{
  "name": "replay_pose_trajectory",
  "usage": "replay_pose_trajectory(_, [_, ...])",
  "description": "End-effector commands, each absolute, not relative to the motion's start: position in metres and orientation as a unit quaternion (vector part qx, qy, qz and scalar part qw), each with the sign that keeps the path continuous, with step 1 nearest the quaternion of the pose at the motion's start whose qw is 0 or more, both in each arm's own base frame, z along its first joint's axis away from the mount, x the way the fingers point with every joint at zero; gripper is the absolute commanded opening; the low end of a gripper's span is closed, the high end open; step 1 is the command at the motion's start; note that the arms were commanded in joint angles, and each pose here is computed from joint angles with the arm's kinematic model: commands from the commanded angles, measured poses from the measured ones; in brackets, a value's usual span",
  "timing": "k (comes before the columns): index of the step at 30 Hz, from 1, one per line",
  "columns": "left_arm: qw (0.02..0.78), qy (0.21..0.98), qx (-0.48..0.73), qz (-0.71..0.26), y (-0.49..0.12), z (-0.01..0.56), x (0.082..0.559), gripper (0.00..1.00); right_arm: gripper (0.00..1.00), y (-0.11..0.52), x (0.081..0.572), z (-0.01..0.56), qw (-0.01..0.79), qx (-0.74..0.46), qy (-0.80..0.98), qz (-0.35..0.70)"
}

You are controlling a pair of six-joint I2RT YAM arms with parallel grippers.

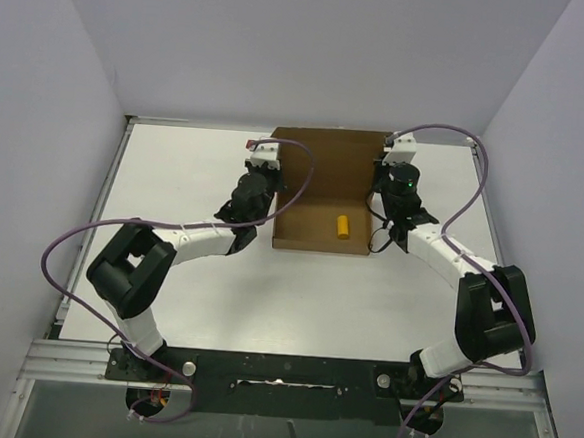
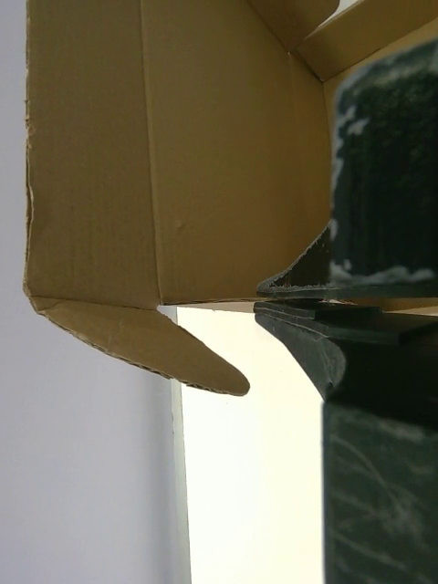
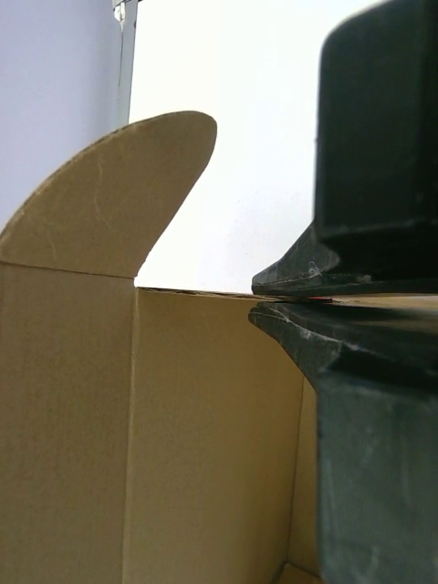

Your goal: Fold the paper box

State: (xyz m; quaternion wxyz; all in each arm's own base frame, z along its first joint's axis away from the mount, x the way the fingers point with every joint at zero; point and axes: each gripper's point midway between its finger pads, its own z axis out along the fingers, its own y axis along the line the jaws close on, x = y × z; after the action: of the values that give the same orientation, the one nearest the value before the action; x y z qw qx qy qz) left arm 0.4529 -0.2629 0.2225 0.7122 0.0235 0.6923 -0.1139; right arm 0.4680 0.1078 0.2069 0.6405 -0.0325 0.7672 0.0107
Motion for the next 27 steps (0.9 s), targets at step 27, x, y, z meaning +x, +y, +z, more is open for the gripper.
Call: replay_pose_trajectory(27, [0.692,0.702,0.004,-0.168,-0.286,0.221,0.396,0.0,0.05,0.136,0.414,0.187,0.599,-0.088,0.794,0.056])
